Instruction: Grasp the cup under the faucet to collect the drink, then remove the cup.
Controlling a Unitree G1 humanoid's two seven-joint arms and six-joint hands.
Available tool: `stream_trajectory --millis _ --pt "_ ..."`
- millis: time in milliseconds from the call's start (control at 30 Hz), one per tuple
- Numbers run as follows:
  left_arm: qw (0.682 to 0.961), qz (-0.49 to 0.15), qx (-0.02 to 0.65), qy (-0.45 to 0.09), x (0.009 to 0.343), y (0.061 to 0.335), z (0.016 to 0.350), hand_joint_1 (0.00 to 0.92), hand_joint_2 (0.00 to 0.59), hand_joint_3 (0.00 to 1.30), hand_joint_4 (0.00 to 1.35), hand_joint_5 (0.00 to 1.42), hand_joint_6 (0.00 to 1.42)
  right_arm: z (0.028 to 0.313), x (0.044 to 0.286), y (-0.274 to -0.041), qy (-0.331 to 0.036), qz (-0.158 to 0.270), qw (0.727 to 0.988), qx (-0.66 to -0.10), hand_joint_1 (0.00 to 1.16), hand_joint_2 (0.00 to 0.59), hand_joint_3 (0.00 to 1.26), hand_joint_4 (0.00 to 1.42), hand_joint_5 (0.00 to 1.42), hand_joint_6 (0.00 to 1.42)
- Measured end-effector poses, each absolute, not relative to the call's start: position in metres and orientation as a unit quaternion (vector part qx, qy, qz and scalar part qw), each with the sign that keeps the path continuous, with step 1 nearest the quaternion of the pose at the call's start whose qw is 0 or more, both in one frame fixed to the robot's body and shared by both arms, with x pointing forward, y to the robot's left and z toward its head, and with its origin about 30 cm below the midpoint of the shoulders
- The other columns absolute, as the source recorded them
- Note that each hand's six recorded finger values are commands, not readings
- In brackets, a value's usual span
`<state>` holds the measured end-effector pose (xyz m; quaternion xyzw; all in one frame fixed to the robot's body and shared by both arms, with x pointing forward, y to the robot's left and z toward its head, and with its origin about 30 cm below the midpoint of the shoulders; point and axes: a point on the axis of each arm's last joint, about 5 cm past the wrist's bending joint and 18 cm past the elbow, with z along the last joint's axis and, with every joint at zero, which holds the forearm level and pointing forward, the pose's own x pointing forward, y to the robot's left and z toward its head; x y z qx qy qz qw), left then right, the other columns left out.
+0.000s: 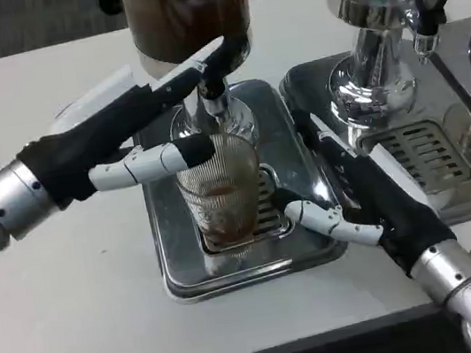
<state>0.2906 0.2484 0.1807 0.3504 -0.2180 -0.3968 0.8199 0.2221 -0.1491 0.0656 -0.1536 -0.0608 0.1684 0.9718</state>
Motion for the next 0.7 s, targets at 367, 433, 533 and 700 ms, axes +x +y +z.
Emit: stream_trajectory --millis 367,433,533,700 --pt "0.823 -0.394 0.348 -0.217 0.2874 0.2508 0.1789 0.000 0.096 0.03 0.00 0.00 0.00 0.0657 0.2310 -0.1439 -0.059 0.173 0.973 -0.140 0.55 0.255 0.01 0.00 0.00 0.00" --pt "0.824 -0.394 0.344 -0.217 0.2867 0.2510 0.1783 0.000 0.096 0.03 0.00 0.00 0.00 0.0658 0.2310 -0.1442 -0.060 0.174 0.973 -0.139 0.55 0.256 0.01 0.00 0.00 0.00" --pt "0.825 -0.393 0.345 -0.215 0.2866 0.2519 0.1793 0.000 0.097 0.03 0.00 0.00 0.00 0.0657 0.2310 -0.1442 -0.060 0.177 0.973 -0.138 0.55 0.257 0.01 0.00 0.00 0.00" --pt "0.826 -0.393 0.344 -0.213 0.2857 0.2525 0.1791 0.000 0.099 0.03 0.00 0.00 0.00 0.0647 0.2309 -0.1441 -0.056 0.180 0.972 -0.137 0.55 0.255 0.01 0.00 0.00 0.00"
